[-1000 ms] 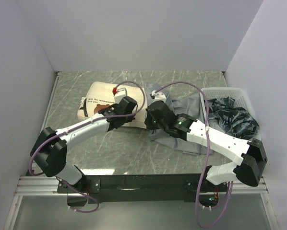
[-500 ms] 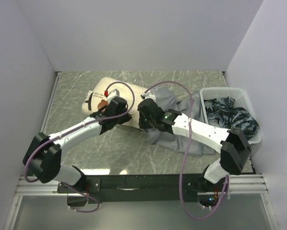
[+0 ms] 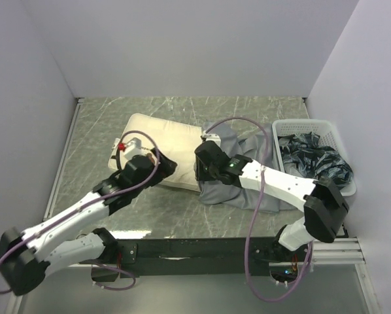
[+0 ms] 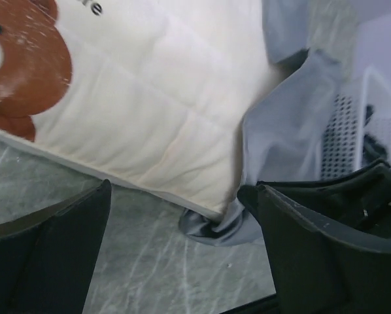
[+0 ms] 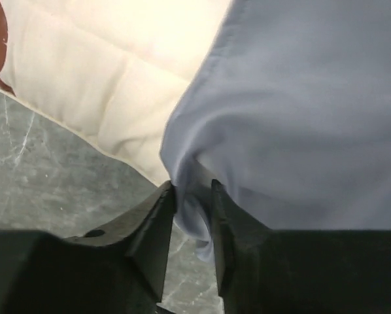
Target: Put the pillow into the pillowcase
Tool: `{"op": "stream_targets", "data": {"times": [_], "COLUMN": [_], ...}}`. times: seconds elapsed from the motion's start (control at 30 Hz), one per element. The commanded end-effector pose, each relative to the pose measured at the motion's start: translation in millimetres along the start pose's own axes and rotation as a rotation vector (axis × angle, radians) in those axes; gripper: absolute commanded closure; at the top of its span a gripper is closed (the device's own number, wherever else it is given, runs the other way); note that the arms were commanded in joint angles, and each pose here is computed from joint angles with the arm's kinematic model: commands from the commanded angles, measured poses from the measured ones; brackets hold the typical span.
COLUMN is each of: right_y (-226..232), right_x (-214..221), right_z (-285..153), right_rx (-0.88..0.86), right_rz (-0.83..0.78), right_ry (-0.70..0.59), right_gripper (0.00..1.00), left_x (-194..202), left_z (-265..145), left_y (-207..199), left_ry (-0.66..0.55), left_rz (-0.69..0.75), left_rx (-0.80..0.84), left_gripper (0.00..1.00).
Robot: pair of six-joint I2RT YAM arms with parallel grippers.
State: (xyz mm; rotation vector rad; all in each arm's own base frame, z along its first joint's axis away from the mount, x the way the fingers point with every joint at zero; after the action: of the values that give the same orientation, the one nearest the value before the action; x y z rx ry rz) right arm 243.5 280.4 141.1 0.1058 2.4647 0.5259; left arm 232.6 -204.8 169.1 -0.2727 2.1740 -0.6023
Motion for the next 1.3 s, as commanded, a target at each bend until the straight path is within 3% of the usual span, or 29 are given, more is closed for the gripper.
{"op": "stream_targets", "data": {"times": [0.0,0.17,0.33,0.43,0.67,0.77,0.8,0.87,0.9,0.93,0.97,1.0,1.1,1.2,1.27], "right_y": [1.8,-9.1,-39.7,-55.0,-54.5,-46.6,-44.2,-43.8,-40.6,-40.8,-38.9,-36.6,-27.5,-9.6,10.0], "right_x": [-24.9,-17.1,4.3,17.9,42.0,37.1,33.3,32.6,28.6,28.9,25.7,21.9,8.5,-10.7,-24.4], "right_z": [-31.0,-46.6,-39.0,-26.1,5.7,9.5,9.3,8.5,5.3,3.6,0.9,-4.4,-24.3,-56.0,-82.0], "right_rx": [-0.029,0.001,0.089,0.108,0.027,0.006,0.008,0.014,0.007,0.009,0.004,-0.007,-0.021,-0.08,-0.153], "right_rz": [0.02,0.004,-0.012,-0.003,0.013,0.022,0.025,0.02,0.025,0.021,0.02,0.022,-0.008,-0.056,-0.116], "right_ry": [-0.133,-0.179,-0.188,-0.193,-0.16,-0.178,-0.19,-0.186,-0.195,-0.188,-0.193,-0.2,-0.211,-0.215,-0.208], "right_gripper": [0.6,0.38,0.15,0.06,0.05,0.08,0.1,0.17,0.29,0.37,0.45,0.62,0.87,0.97,0.98], "left_x": [2.7,34.2,21.6,9.8,-3.7,2.7,12.3,13.9,15.2,13.7,9.1,7.2,-8.4,-19.6,-38.9], "left_z": [-20.5,-7.4,13.6,24.3,39.3,59.2,69.6,76.3,78.9,78.9,78.0,71.5,42.0,1.8,-31.5], "left_y": [39.2,67.8,54.1,53.5,54.2,62.6,71.5,74.8,79.4,80.2,74.8,75.8,58.5,37.5,10.6], "left_ry": [-0.039,-0.005,-0.145,-0.223,-0.336,-0.291,-0.256,-0.238,-0.236,-0.235,-0.24,-0.236,-0.286,-0.269,-0.298], "left_rz": [-0.092,-0.128,-0.102,-0.07,-0.03,0.027,0.044,0.054,0.053,0.056,0.06,0.072,0.159,0.204,0.185], "left_rx": [-0.155,-0.197,-0.029,-0.019,-0.035,-0.141,-0.196,-0.244,-0.279,-0.293,-0.286,-0.307,-0.34,-0.334,-0.256], "left_gripper": [0.01,0.01,0.01,0.0,0.01,0.05,0.1,0.36,0.49,0.74,0.89,0.99,0.99,0.99,0.99]}}
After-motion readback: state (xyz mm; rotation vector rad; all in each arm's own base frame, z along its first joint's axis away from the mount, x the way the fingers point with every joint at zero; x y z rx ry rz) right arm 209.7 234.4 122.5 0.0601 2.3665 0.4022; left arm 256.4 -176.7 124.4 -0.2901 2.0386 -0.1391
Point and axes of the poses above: each gripper's point midway between its finger pads, its own z axis out along the fingers, its own y axis along the line the jaws close on, x = y × z, the point moved 3 cm from there along -z, back along the fingers, and after that the axes turned 12 degrees about z, right-handed, at the moved point
